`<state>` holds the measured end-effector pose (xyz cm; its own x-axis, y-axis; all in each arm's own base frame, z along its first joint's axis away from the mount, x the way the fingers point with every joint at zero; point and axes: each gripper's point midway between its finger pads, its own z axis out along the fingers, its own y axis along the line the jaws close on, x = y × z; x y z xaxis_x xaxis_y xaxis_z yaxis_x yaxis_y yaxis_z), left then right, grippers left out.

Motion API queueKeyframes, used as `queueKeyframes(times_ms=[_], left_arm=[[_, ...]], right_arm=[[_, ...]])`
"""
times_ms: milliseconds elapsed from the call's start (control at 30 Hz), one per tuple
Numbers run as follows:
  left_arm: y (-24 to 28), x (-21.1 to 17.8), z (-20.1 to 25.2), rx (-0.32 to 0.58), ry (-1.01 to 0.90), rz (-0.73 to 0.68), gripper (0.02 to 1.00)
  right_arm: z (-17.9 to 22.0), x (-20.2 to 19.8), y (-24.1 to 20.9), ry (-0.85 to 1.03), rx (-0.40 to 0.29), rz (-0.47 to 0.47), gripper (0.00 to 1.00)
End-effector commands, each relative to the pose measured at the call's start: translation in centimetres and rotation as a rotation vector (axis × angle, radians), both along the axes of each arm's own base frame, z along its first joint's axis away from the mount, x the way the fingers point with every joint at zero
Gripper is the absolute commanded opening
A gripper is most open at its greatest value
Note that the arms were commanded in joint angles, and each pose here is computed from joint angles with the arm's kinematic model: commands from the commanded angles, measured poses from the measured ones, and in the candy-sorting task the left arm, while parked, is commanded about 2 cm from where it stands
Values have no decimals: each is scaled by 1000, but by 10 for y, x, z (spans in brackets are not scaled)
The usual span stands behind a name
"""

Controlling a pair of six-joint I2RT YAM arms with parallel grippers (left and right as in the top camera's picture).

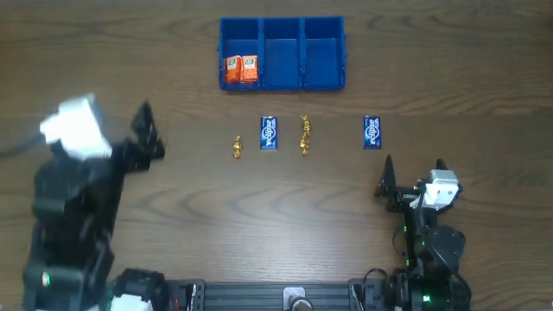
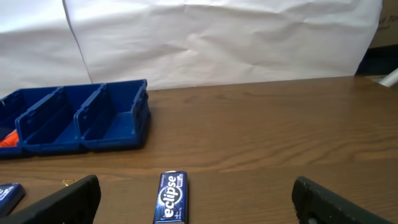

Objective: Sort Candies Into Trays

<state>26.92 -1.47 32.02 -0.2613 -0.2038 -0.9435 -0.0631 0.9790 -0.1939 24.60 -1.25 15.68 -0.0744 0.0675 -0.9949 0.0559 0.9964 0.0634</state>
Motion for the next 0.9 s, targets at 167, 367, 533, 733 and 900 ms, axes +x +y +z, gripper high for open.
queueKeyframes(times_ms=[167,367,533,733,900], left_arm=[[-2,-38,-66,91,-156,-127,998],[-4,-36,-115,81,-176,-141,998],[-8,-32,-154,49,-161,-163,998],[-12,-28,-180,39,-132,-183,998],[-13,-27,-179,60,-142,-195,998]], right_arm=[[-2,0,-1,5,-7,-8,998],[-1,0,-1,5,-7,-8,998],[-2,0,-1,5,-7,-8,1000],[-2,0,-1,5,-7,-8,998],[-2,0,-1,5,-7,-8,998]])
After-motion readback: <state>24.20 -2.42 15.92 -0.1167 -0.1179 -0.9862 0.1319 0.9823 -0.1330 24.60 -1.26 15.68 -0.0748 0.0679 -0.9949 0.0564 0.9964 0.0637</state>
